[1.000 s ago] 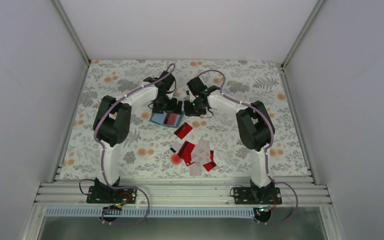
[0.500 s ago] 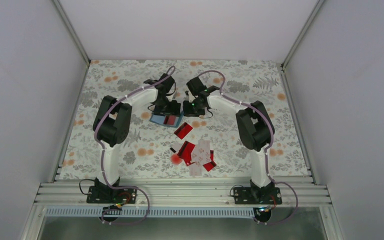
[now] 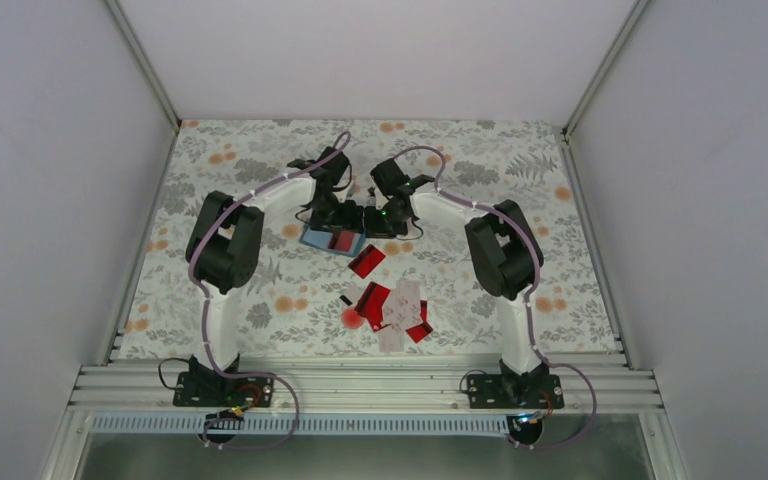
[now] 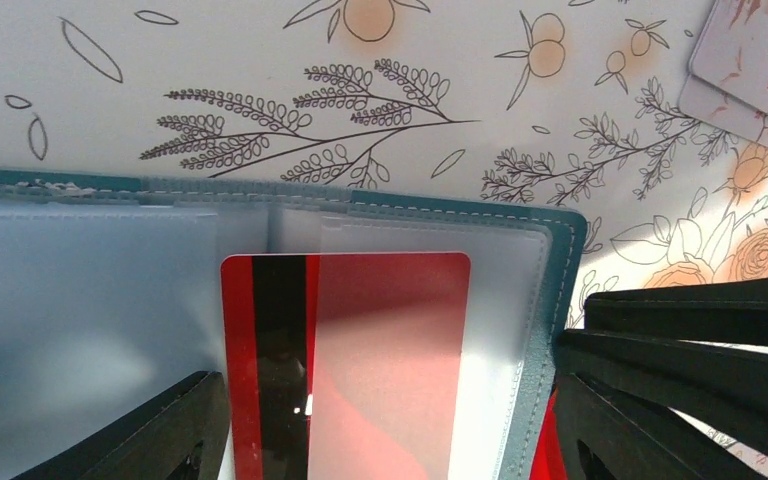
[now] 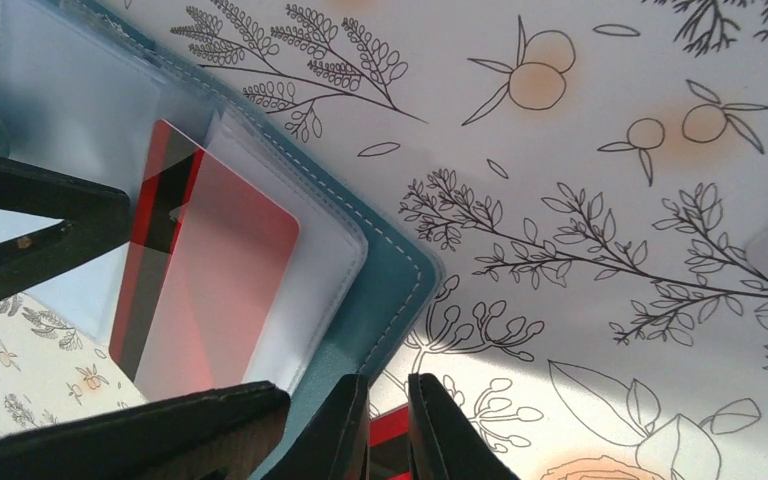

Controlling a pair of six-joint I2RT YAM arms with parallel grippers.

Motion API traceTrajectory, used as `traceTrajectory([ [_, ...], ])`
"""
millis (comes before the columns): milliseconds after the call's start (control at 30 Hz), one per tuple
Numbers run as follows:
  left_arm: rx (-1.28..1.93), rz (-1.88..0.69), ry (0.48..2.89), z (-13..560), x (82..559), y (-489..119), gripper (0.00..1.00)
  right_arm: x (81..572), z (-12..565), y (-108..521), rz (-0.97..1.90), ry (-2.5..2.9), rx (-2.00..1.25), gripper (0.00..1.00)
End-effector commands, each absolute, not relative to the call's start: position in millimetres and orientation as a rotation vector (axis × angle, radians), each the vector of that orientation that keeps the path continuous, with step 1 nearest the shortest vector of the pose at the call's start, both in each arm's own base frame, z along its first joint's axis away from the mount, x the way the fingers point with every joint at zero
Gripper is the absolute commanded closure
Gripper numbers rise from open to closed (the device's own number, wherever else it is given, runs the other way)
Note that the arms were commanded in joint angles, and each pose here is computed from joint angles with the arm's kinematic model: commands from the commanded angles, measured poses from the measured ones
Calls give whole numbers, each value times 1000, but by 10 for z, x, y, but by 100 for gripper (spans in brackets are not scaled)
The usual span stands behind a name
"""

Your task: Put the credit cards into the card holder

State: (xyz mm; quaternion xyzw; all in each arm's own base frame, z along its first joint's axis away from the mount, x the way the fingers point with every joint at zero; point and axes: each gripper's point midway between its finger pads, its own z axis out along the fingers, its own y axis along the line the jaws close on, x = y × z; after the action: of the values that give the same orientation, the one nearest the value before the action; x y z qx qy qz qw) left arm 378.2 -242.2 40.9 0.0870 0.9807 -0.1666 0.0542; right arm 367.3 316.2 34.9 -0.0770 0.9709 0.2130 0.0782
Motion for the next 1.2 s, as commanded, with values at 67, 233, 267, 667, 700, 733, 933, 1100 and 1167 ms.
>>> traceTrajectory([
  [67,293,-645,2966,426,3721,-2579,18,3614,206,3224,647,2931,-240,89],
  [233,287,-689,2970,418,3686,-2615,18,3614,173,3229,649,2935,-242,89],
  [267,283,-701,2972,421,3679,-2622,18,3609,163,3228,649,2937,-242,89],
  [667,285,-909,2911,597,3650,-2818,18,3602,107,3222,647,2938,-249,89],
  [700,289,-925,2902,619,3649,-2831,18,3606,111,3214,642,2936,-250,89],
  [733,290,-932,2898,635,3648,-2836,18,3608,115,3210,637,2934,-253,89],
  [933,294,-920,2841,834,3708,-2801,18,3644,186,3123,615,2914,-247,89],
  [1100,279,-898,2825,912,3728,-2766,17,3673,256,3002,575,2903,-240,89],
  [1167,275,-886,2821,941,3732,-2751,17,3695,314,2953,563,2892,-234,89],
])
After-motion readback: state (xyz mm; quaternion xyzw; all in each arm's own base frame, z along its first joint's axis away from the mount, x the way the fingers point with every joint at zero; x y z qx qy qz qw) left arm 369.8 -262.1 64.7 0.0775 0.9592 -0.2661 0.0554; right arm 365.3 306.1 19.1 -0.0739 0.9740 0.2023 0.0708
